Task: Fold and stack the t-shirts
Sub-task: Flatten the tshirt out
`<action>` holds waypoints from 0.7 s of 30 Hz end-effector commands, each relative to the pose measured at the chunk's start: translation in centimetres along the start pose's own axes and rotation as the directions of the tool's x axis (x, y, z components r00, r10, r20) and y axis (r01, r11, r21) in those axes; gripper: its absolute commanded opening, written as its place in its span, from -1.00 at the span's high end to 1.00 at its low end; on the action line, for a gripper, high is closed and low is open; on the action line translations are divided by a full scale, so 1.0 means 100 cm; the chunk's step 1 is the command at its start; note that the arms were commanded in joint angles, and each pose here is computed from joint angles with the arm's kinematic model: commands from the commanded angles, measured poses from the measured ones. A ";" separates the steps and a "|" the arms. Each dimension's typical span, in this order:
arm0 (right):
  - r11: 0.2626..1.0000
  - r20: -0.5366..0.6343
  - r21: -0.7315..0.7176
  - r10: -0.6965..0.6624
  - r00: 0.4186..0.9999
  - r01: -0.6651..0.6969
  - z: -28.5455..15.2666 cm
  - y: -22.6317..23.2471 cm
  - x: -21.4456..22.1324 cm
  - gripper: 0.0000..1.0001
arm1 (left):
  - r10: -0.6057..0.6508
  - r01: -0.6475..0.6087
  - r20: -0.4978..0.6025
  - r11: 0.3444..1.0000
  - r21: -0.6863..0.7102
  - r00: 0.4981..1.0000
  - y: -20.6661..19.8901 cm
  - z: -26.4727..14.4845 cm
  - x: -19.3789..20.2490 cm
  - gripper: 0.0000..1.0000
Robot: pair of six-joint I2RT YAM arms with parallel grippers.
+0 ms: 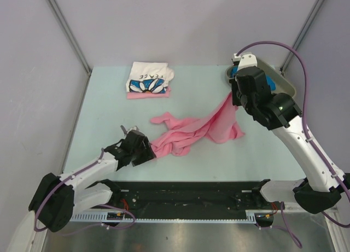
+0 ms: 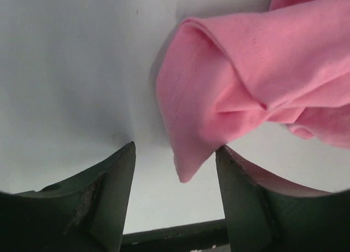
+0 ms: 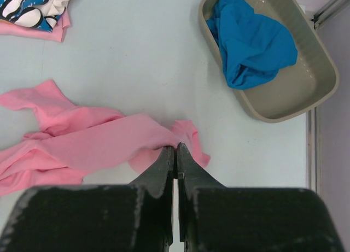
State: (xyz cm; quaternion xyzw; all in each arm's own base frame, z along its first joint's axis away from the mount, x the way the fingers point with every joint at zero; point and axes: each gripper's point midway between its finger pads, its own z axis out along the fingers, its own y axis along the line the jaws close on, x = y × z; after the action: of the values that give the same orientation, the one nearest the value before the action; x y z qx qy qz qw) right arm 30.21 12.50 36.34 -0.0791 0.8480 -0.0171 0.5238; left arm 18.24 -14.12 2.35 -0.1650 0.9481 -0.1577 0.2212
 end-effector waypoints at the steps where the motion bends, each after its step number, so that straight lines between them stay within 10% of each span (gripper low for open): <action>1: 1.000 0.041 -0.011 0.030 0.999 -0.029 -0.008 -0.002 -0.009 1.00 | -0.030 0.029 0.073 0.999 0.015 0.997 -0.013 0.007 -0.019 -0.20; 5: 1.000 0.035 -0.009 0.026 0.999 -0.026 -0.007 -0.003 -0.005 1.00 | -0.028 0.027 0.099 1.000 0.014 0.995 -0.019 0.012 -0.029 0.53; 6: 1.000 0.034 -0.005 0.025 0.999 -0.025 -0.007 -0.003 -0.005 1.00 | -0.024 0.023 0.123 1.000 0.010 0.992 -0.022 0.011 -0.036 0.99; 13: 0.996 0.085 -0.014 0.085 0.993 -0.084 -0.017 -0.009 -0.023 1.00 | 0.053 -0.073 0.267 0.995 0.067 0.962 -0.076 -0.052 -0.102 0.99; 21: 0.930 0.389 -0.340 0.275 0.879 -0.140 -0.129 -0.003 -0.123 1.00 | 0.081 -0.309 0.665 0.922 0.232 0.743 -0.155 -0.320 -0.212 0.99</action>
State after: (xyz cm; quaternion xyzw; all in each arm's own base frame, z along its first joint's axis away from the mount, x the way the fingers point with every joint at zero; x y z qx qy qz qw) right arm 29.02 13.46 41.99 -0.0709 0.8171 0.0568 0.5692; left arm 29.22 -17.19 31.34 -0.1096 0.8466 -0.2264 0.4691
